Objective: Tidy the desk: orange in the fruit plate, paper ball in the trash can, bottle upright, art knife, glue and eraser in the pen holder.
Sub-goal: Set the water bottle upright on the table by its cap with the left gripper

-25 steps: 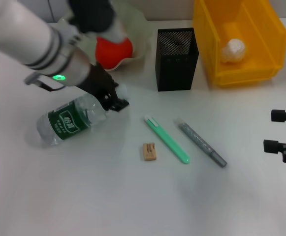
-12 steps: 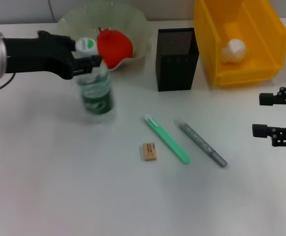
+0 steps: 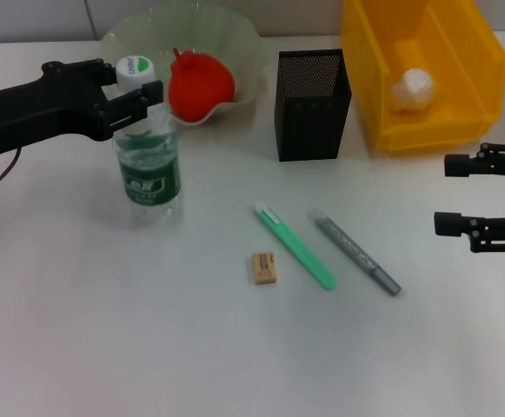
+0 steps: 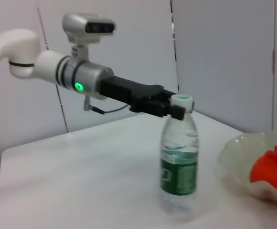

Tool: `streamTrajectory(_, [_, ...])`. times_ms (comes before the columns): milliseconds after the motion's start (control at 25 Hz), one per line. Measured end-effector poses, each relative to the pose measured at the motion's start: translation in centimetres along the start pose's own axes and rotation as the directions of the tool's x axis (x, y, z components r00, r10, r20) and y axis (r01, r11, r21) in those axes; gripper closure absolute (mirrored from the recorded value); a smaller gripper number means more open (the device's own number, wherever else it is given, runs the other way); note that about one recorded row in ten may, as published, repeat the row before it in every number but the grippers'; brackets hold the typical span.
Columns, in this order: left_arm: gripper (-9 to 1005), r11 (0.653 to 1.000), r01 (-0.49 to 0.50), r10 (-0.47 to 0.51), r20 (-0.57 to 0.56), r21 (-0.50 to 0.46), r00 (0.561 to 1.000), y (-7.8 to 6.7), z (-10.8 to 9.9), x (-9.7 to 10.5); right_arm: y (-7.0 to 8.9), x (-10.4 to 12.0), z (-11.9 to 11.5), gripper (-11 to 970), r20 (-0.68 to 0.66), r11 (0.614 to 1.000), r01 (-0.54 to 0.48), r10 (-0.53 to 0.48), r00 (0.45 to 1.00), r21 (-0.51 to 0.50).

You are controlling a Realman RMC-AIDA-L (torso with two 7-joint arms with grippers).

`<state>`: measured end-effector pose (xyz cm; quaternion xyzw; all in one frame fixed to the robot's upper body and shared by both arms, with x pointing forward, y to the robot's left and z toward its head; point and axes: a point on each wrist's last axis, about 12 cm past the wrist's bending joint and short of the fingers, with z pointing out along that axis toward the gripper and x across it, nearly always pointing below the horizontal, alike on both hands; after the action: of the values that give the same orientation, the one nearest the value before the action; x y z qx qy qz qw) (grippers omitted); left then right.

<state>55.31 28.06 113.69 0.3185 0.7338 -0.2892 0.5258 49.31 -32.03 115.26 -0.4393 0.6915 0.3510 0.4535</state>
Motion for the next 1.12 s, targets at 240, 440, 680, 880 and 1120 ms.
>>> streamTrajectory(240, [551, 0.995, 0.017, -0.008, 0.087, -0.1, 0.996, 1.9, -0.2, 1.9, 0.2, 0.0, 0.0, 200, 0.0, 1.0, 0.013, -0.013, 1.0, -0.013])
streamTrajectory(440, [541, 0.989, 0.045, -0.028, 0.118, -0.141, 0.993, 2.6, -0.2, 2.9, 0.3, 0.2, -0.1, 199, -0.001, 1.0, 0.008, -0.008, 1.0, -0.013])
streamTrajectory(680, [529, 0.989, 0.044, -0.028, 0.115, -0.14, 0.993, 2.5, 0.0, 3.4, 0.2, 0.2, -0.1, 199, -0.001, 1.0, 0.006, -0.006, 1.0, -0.006])
streamTrajectory(880, [519, 0.989, 0.057, -0.041, 0.112, -0.14, 0.993, 2.5, 0.0, 3.7, 0.1, 0.2, 0.1, 199, -0.001, 1.0, 0.003, -0.003, 1.0, -0.01])
streamTrajectory(1120, [507, 0.989, 0.052, -0.038, 0.105, -0.137, 0.994, 2.4, 0.1, 4.0, -0.2, 0.3, 0.3, 199, 0.003, 1.0, -0.01, 0.01, 1.0, -0.009])
